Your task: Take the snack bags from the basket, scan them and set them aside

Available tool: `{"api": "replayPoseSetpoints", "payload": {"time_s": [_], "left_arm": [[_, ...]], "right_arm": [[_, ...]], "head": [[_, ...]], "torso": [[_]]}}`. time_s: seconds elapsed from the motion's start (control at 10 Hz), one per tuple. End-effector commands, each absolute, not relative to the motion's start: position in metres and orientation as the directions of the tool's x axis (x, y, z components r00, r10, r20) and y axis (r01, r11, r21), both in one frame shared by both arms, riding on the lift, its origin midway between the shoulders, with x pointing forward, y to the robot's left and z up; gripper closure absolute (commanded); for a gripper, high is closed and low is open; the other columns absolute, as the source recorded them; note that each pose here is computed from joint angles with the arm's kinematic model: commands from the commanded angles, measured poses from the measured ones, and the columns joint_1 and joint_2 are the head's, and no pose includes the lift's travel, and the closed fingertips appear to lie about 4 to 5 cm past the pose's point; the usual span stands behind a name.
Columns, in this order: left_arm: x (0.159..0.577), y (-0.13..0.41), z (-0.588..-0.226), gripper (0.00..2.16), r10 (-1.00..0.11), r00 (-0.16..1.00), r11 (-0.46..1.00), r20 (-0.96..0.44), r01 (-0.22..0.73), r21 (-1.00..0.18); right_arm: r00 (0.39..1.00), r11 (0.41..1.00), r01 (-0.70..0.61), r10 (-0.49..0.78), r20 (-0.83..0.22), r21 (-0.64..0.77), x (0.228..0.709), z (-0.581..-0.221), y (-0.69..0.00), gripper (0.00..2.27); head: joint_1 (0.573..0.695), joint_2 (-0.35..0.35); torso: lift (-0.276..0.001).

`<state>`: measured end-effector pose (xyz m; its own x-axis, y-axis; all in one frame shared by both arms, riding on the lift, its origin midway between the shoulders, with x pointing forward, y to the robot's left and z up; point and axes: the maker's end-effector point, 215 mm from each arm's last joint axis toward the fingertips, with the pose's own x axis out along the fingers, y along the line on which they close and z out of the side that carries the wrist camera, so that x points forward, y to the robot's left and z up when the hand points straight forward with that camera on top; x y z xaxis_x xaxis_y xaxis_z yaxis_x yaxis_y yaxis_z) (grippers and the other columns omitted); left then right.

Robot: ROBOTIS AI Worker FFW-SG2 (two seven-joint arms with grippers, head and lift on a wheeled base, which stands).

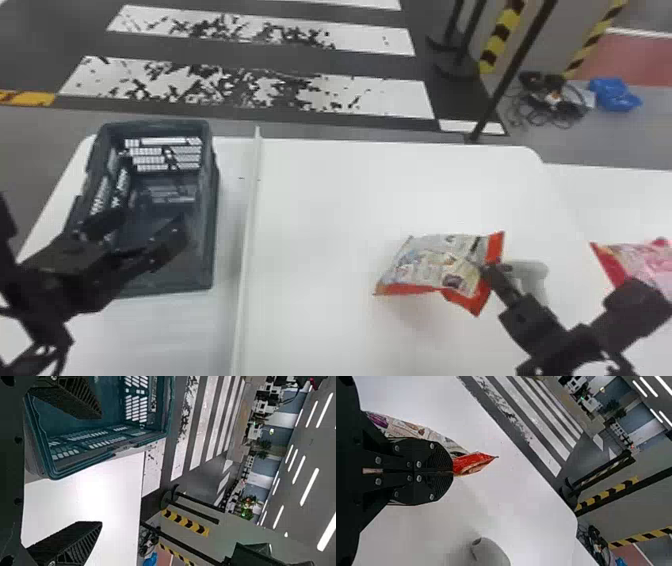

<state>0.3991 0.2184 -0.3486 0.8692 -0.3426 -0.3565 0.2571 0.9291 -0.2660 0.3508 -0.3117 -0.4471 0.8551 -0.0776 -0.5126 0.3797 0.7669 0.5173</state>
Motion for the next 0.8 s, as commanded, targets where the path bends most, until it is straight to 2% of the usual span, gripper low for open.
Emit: {"api": "replayPoseSetpoints", "payload": {"time_s": [0.0,0.1,0.2,0.3,0.4,0.5,0.7], "left_arm": [[0.400,0.217,-0.348,0.04,-0.345,0.870,0.927,-0.352,0.256,-0.274],[0.400,0.213,-0.348,0.04,-0.351,0.869,0.924,-0.349,0.260,-0.281],[0.401,0.208,-0.347,0.04,-0.359,0.868,0.920,-0.342,0.267,-0.288],[0.402,0.205,-0.348,0.04,-0.366,0.865,0.917,-0.343,0.272,-0.293],[0.402,0.200,-0.349,0.04,-0.373,0.864,0.913,-0.339,0.277,-0.299],[0.402,0.197,-0.350,0.04,-0.377,0.861,0.911,-0.340,0.281,-0.301],[0.407,0.195,-0.349,0.04,-0.377,0.863,0.911,-0.337,0.281,-0.301]], "right_arm": [[0.828,0.793,0.415,-0.125,-0.546,0.447,0.333,-0.457,-0.316,2.25],[0.803,0.800,0.440,-0.148,-0.577,0.408,0.322,-0.465,-0.315,2.25],[0.760,0.819,0.461,-0.164,-0.628,0.343,0.307,-0.476,-0.307,2.16],[0.723,0.834,0.468,-0.172,-0.669,0.292,0.295,-0.485,-0.297,1.52],[0.698,0.851,0.465,-0.182,-0.693,0.244,0.289,-0.492,-0.288,0.25],[0.661,0.872,0.437,-0.145,-0.736,0.220,0.278,-0.504,-0.266,0.00],[0.618,0.910,0.385,-0.128,-0.775,0.156,0.267,-0.513,-0.250,0.02]], "head": [[0.695,-0.142],[0.695,-0.149],[0.695,-0.162],[0.695,-0.169],[0.695,-0.166],[0.695,-0.163],[0.695,-0.121]], "torso": [[-0.075],[-0.075],[-0.075],[-0.075],[-0.075],[-0.075],[-0.075]]}}
